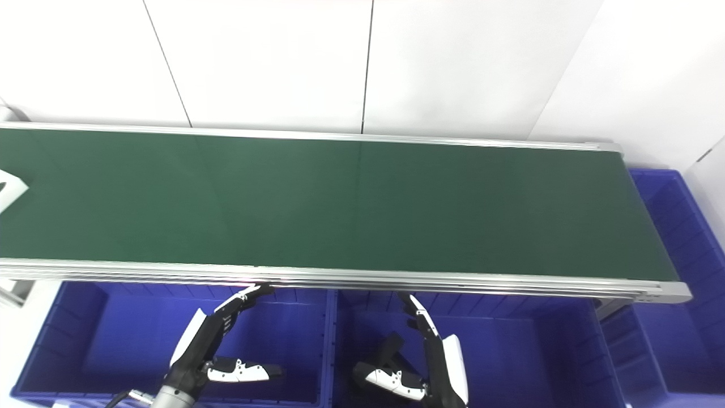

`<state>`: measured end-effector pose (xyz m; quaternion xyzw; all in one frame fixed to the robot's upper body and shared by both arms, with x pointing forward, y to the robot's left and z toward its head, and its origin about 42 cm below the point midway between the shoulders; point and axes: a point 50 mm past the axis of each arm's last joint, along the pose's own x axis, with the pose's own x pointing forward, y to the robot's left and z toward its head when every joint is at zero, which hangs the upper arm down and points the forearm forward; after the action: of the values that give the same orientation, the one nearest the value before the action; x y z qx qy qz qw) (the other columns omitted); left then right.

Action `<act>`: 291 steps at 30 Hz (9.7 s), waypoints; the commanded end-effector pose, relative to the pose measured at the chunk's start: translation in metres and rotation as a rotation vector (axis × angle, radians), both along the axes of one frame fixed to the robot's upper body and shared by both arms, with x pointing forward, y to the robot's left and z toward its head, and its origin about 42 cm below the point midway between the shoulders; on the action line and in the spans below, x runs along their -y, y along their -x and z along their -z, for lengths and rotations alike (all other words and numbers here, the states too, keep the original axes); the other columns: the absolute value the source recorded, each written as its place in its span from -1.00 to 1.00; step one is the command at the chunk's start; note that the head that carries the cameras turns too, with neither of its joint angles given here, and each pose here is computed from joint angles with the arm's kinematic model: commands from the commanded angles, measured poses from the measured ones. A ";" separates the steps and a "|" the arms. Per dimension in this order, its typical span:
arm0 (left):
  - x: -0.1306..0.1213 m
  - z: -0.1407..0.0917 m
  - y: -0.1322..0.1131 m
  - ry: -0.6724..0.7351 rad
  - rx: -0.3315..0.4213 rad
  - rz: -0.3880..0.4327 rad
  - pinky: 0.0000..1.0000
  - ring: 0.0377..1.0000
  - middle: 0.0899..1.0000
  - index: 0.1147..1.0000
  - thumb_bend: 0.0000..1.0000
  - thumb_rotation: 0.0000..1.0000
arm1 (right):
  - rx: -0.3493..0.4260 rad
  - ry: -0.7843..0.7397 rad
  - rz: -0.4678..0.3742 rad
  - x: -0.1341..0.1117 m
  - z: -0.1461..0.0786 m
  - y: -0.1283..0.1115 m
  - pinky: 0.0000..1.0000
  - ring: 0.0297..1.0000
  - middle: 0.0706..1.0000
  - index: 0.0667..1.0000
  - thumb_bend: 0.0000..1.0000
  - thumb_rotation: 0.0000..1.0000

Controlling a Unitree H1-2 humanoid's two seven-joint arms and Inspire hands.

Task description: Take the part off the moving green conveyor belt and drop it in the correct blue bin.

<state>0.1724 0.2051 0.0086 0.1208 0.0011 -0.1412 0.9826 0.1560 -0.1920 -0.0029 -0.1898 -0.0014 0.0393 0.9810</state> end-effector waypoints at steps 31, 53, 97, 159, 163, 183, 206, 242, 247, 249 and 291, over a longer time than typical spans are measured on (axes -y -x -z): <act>-0.010 -0.024 0.006 0.003 0.102 0.012 0.77 0.77 0.76 0.50 0.75 -0.69 | 0.109 -0.083 -0.009 -0.007 -0.029 0.004 0.51 0.69 0.75 0.72 0.78 -0.24; 0.016 -0.020 0.019 -0.008 0.113 0.025 0.72 0.74 0.72 0.45 0.78 -0.67 | 0.079 -0.076 -0.015 0.019 -0.031 0.018 0.61 0.72 0.76 0.72 0.71 -0.37; 0.030 -0.036 0.010 0.061 0.210 -0.062 0.48 0.61 0.62 0.40 0.89 -0.66 | 0.022 -0.043 -0.013 0.038 -0.013 0.019 0.63 0.73 0.73 0.71 0.67 -0.66; -0.194 -0.220 -0.260 -1.077 0.251 0.165 0.77 0.88 0.88 0.77 0.90 -0.76 | 0.036 -0.033 -0.010 0.030 -0.007 0.004 0.67 0.72 0.73 0.72 0.70 -0.48; -0.190 -0.212 -0.259 -1.084 0.207 0.195 0.82 0.91 0.90 0.77 0.93 -0.82 | 0.037 -0.040 -0.004 0.030 -0.008 0.004 0.68 0.72 0.73 0.71 0.70 -0.52; -0.161 -0.167 -0.253 -1.187 0.156 0.268 0.82 0.91 0.90 0.79 0.66 -1.00 | 0.044 -0.042 -0.003 0.029 -0.009 0.004 0.67 0.72 0.73 0.71 0.69 -0.57; -0.136 -0.135 -0.260 -1.091 0.251 0.184 -0.26 -0.23 -0.07 -0.12 0.00 -1.00 | 0.066 -0.039 0.004 0.026 -0.013 0.008 0.63 0.68 0.71 0.69 0.68 -0.51; -0.148 -0.194 -0.151 -0.450 0.568 0.086 -0.35 -0.25 -0.11 -0.13 0.00 -1.00 | 0.147 -0.089 -0.003 0.003 -0.039 0.009 0.57 0.66 0.68 0.68 0.75 -0.25; -0.134 -0.174 -0.130 -0.421 0.510 0.120 -0.58 -0.17 -0.16 -0.15 0.00 -1.00 | 0.155 -0.092 0.001 -0.002 -0.044 0.004 0.55 0.64 0.70 0.69 0.74 -0.22; -0.127 -0.164 -0.123 -0.399 0.491 0.140 -0.63 -0.16 -0.23 -0.13 0.00 -1.00 | 0.160 -0.091 0.005 -0.004 -0.045 0.003 0.54 0.65 0.70 0.68 0.74 -0.22; -0.073 -0.061 -0.066 -0.774 0.012 0.542 0.31 0.45 0.48 0.42 0.49 -0.39 | 0.164 -0.089 0.015 -0.006 -0.051 0.003 0.51 0.63 0.67 0.67 0.74 -0.21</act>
<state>0.2374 0.2721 0.0582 0.4610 0.0257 -0.3838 0.7997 0.1513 -0.1896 0.0368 -0.1633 -0.0438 0.0196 0.9854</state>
